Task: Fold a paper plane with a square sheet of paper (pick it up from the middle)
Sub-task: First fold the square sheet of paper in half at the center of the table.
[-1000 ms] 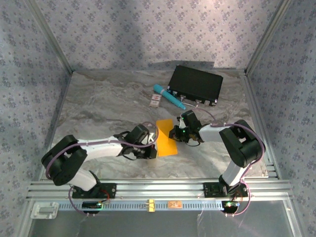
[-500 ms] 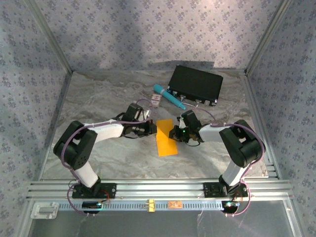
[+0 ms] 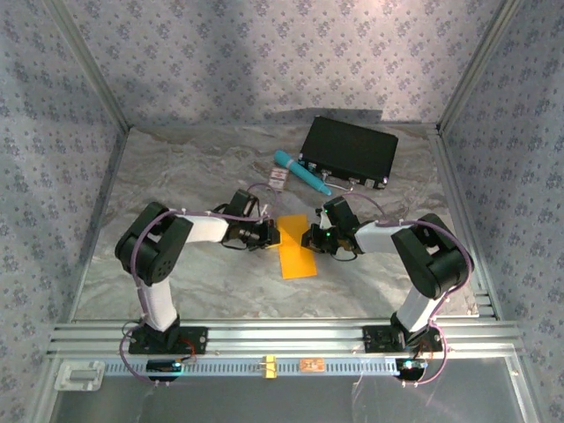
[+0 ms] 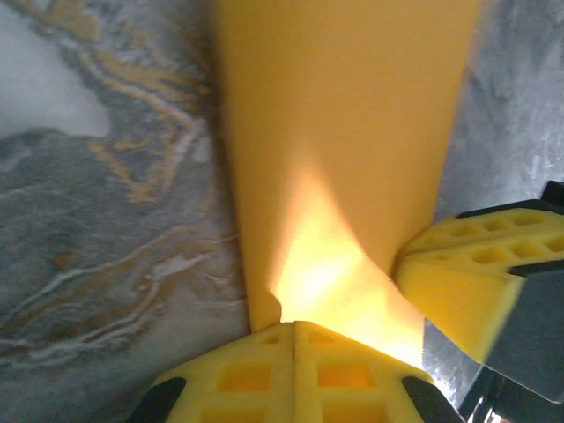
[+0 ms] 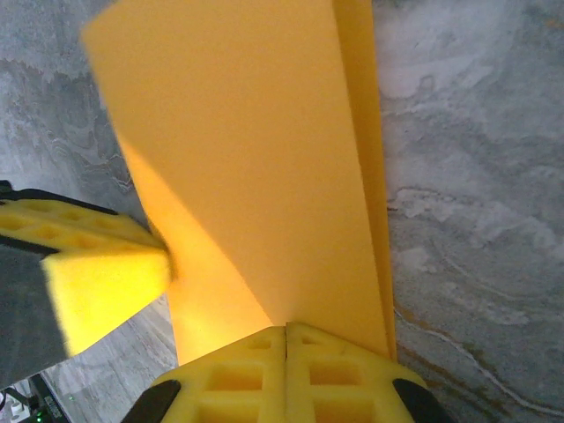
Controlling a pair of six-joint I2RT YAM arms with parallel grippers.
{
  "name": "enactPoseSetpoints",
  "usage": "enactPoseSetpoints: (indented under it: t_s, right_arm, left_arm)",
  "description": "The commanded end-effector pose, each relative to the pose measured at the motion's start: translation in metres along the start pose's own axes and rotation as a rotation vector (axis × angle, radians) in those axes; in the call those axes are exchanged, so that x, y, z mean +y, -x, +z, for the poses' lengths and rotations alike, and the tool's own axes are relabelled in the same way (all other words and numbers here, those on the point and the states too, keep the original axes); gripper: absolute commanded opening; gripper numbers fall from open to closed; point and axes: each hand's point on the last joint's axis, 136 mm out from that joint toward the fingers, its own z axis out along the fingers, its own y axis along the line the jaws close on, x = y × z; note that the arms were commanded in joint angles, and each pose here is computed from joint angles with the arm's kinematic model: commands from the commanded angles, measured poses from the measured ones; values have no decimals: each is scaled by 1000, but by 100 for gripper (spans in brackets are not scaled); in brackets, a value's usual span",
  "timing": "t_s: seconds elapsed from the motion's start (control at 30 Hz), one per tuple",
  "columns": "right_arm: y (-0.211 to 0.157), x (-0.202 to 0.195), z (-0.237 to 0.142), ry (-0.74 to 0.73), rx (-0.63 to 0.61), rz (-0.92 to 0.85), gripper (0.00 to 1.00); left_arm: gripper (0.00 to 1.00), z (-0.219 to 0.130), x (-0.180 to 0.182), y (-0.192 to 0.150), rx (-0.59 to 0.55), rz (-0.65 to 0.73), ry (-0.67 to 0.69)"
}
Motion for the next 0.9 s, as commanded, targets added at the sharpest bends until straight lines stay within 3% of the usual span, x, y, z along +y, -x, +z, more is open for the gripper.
enactPoseSetpoints:
  t_s: [0.0, 0.1, 0.4, 0.87]
  right_arm:
    - [-29, -49, 2, -178, 76, 86, 0]
    - [-29, -49, 1, -180, 75, 87, 0]
    - [-28, -50, 0, -181, 74, 85, 0]
    - [-28, -52, -1, -183, 70, 90, 0]
  left_arm:
    - [0, 4, 23, -7, 11, -3, 59]
    - [0, 3, 22, -6, 11, -5, 58]
    - [0, -18, -28, 25, -43, 60, -9]
    - [0, 7, 21, 24, 16, -16, 74]
